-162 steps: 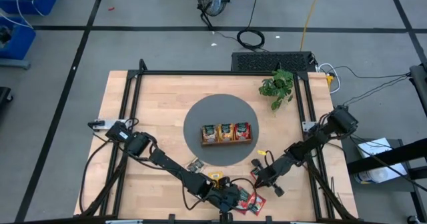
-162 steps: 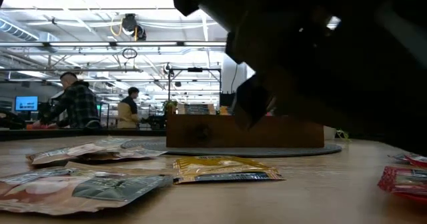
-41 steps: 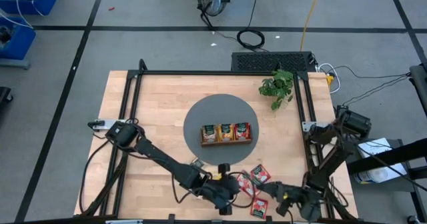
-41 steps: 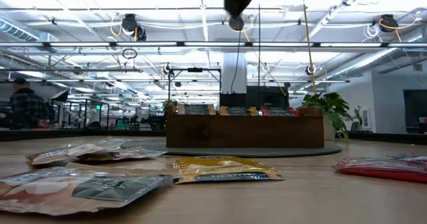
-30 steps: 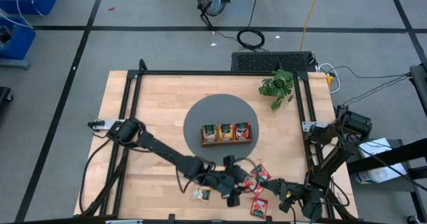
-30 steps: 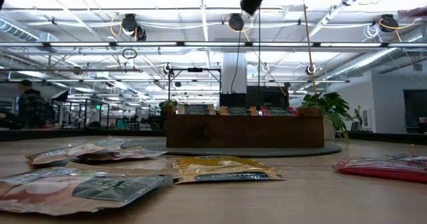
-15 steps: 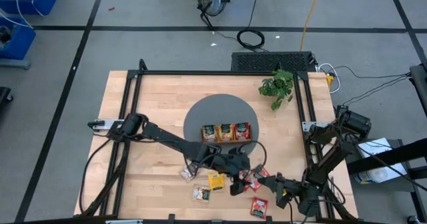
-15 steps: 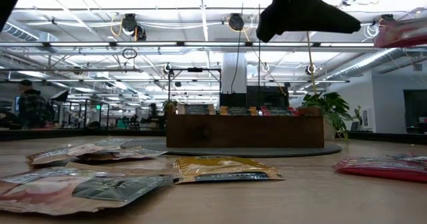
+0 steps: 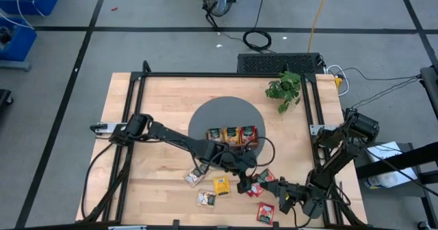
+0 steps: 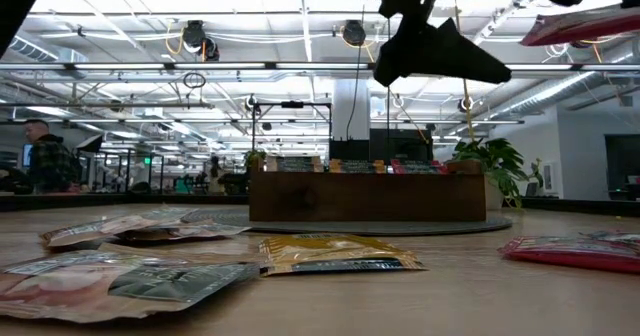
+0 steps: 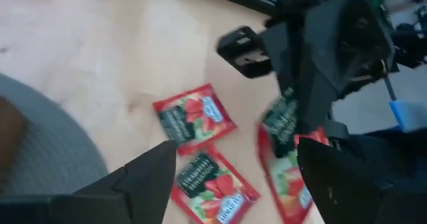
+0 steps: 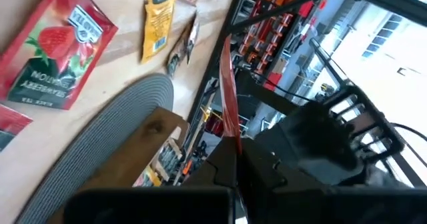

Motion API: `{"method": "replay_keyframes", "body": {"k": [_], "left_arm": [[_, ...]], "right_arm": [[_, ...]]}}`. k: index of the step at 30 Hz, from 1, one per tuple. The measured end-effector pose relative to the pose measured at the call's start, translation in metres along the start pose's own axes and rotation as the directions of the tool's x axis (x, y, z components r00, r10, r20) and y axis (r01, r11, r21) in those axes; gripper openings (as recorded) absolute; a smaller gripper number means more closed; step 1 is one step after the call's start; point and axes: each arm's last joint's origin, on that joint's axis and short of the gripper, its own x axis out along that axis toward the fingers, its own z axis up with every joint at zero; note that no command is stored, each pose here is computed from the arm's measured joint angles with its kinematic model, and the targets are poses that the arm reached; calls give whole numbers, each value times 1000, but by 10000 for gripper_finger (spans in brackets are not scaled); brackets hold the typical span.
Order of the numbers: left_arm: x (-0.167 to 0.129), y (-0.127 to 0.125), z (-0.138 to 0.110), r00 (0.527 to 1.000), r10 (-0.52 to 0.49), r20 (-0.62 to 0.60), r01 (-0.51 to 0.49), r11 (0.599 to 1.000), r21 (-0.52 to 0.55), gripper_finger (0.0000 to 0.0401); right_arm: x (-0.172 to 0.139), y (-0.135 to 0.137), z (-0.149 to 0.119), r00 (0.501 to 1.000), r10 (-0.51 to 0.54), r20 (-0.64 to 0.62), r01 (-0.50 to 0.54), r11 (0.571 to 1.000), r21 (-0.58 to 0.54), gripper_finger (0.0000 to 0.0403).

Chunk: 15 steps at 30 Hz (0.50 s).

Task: Pick & Place Tea
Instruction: Put the red tea bag into the right slot of the wooden organizer

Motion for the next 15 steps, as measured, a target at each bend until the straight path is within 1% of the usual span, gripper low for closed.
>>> {"method": "replay_keyframes", "body": {"k": [3, 6, 9, 12, 14, 15], "left_arm": [[0, -4, -2, 1000, -8, -4, 9, 1000, 21, 285], [0, -5, -2, 1000, -13, 0, 13, 999, 45, 237], [0, -7, -3, 1000, -16, 1, 16, 998, 58, 168], [0, -12, -4, 1000, -30, 9, 29, 997, 69, 90], [0, -15, -5, 999, -36, 5, 35, 994, 107, 37], [0, -16, -6, 999, -37, 3, 36, 991, 127, 19]], "right_arm": [[2, 0, 0, 1000, 6, 18, -6, 1000, 0, 0], [6, 0, -1, 1000, 9, 25, -9, 1000, 9, 0], [8, -2, -3, 1000, 6, 16, -6, 1000, 23, 0], [10, -2, -3, 1000, 7, 12, -7, 1000, 25, 0], [11, -2, -4, 1000, 6, 12, -7, 999, 32, 0], [11, -2, -4, 1000, 8, 12, -8, 999, 36, 0]]}}
